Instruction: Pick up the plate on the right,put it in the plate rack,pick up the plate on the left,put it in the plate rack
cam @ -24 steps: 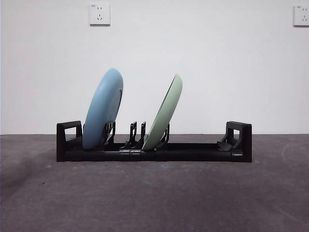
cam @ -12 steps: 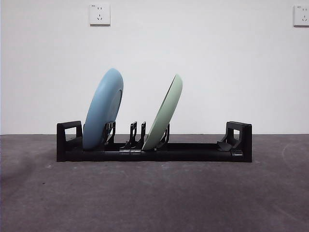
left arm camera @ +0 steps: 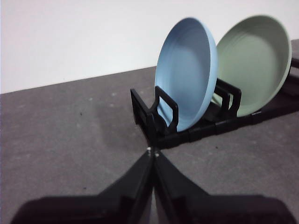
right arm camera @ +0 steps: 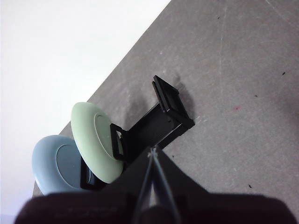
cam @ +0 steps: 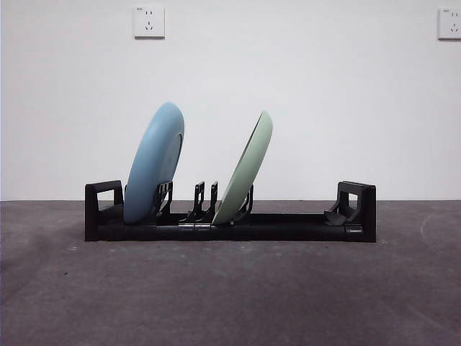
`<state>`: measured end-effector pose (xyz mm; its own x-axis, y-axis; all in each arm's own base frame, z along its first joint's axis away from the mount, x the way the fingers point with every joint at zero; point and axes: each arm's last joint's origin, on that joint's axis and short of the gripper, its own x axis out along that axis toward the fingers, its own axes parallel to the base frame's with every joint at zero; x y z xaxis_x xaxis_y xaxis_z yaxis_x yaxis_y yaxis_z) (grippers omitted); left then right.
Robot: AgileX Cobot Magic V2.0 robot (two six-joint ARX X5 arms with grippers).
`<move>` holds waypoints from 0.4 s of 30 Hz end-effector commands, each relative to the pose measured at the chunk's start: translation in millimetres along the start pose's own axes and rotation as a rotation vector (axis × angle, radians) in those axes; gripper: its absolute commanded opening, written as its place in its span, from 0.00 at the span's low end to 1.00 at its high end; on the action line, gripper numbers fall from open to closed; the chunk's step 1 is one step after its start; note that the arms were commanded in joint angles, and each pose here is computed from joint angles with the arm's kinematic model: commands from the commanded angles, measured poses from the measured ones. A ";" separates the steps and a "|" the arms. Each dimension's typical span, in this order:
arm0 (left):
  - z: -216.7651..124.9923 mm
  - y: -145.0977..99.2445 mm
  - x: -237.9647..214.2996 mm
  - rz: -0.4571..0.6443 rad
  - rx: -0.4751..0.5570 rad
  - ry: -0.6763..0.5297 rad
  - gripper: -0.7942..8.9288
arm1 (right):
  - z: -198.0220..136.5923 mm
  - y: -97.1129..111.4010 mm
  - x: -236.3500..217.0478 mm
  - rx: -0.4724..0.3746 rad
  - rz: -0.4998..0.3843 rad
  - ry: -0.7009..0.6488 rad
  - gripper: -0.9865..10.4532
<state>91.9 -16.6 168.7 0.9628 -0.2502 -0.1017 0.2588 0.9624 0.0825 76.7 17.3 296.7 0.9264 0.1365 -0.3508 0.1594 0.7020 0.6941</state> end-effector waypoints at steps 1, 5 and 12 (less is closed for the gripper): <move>-11.1 -0.2 3.1 0.005 0.004 0.025 0.08 | -1.1 -1.0 1.4 0.004 -0.002 -0.001 0.09; -21.2 -1.0 4.8 -0.001 -0.004 0.075 0.08 | -1.1 -1.0 1.4 0.004 -0.002 0.000 0.09; -20.9 2.0 4.5 0.030 -0.061 0.071 0.08 | -1.1 -1.0 1.4 0.004 -0.002 0.000 0.09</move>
<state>94.5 -14.0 152.1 0.9621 -0.2187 -0.1629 0.2292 0.9722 0.0485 76.7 17.4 296.7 0.9264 0.1369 -0.3508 0.1591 0.7021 0.6941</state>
